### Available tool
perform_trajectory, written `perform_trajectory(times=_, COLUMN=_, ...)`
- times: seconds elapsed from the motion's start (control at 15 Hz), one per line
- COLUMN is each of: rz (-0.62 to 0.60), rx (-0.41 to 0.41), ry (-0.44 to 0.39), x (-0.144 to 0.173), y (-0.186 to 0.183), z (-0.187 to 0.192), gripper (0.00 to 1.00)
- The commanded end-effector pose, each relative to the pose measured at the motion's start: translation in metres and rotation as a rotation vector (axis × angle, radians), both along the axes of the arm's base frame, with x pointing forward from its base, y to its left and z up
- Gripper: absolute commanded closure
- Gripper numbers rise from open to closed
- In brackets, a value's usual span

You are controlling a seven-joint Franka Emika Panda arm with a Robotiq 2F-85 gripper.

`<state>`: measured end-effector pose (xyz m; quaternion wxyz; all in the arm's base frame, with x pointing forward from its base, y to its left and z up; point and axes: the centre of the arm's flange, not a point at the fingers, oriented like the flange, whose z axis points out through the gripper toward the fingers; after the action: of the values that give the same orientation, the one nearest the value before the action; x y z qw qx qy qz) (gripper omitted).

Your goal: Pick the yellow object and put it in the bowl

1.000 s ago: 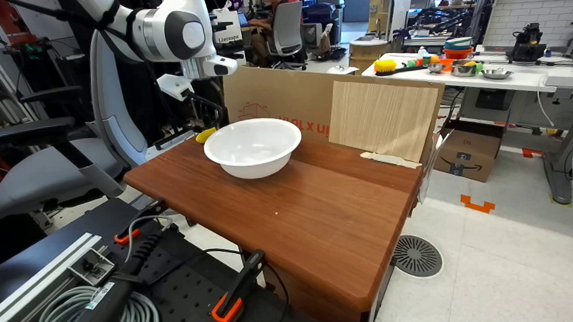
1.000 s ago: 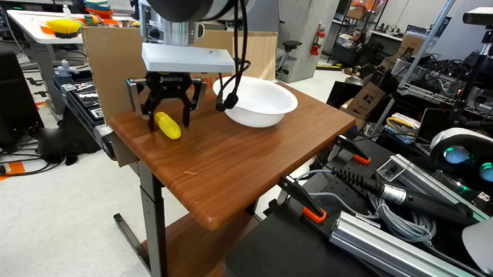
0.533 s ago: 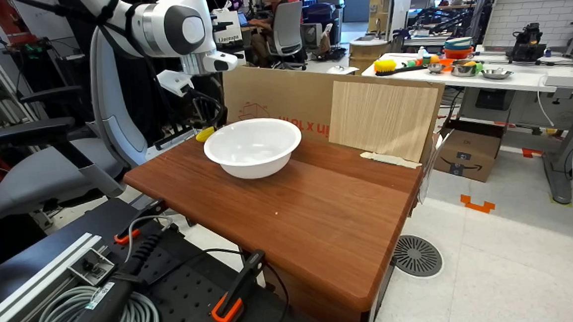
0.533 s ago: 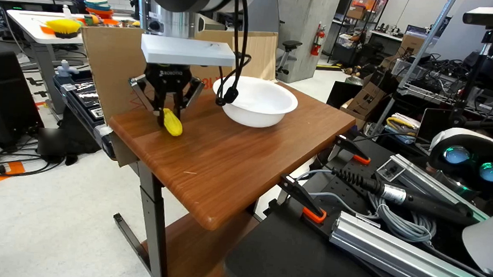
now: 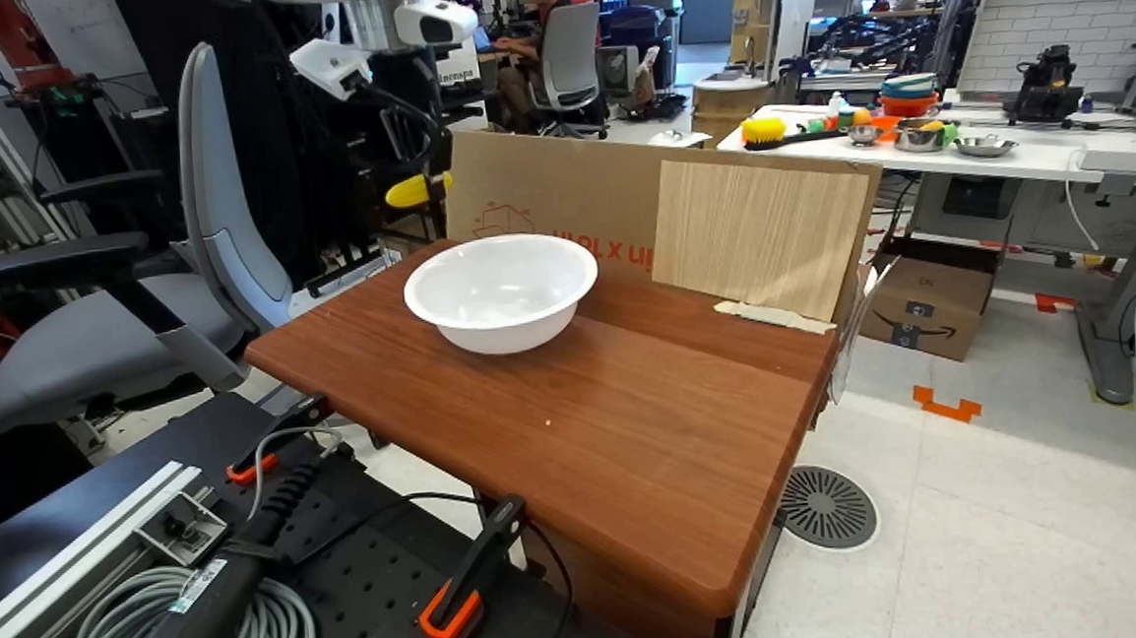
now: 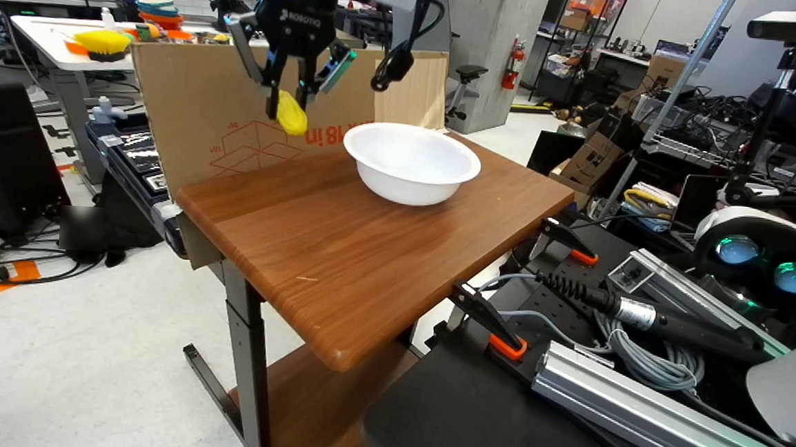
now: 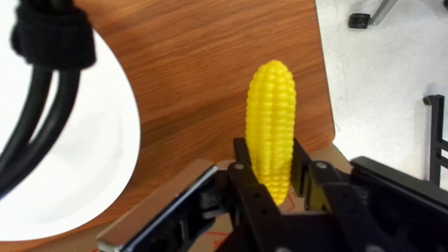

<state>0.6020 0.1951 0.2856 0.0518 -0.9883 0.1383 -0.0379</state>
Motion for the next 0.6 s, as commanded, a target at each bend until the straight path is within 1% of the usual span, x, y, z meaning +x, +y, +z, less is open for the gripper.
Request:
perform_trajectory(times=0.0, rz=-0.064, rx=0.056, ry=-0.010, x=-0.022, y=-0.066, z=0.046, gripper=0.92)
perform_trajectory(times=0.07, rz=-0.095, rx=0.059, ry=-0.016, x=-0.020, y=-0.088, z=0.048, gripper=0.92)
perform_trajectory(times=0.13, rz=-0.140, rx=0.066, ry=-0.001, x=-0.013, y=-0.121, z=0.043, gripper=0.92)
perform_trajectory(times=0.27, rz=-0.178, rx=0.077, ry=0.029, x=-0.009, y=-0.151, z=0.030, gripper=0.92)
perform_trajectory(times=0.4, rz=-0.195, rx=0.076, ry=0.079, x=-0.007, y=-0.173, z=0.007, gripper=0.92)
perform_trajectory(times=0.53, rz=-0.197, rx=0.063, ry=0.119, x=-0.005, y=-0.183, z=-0.013, gripper=0.92)
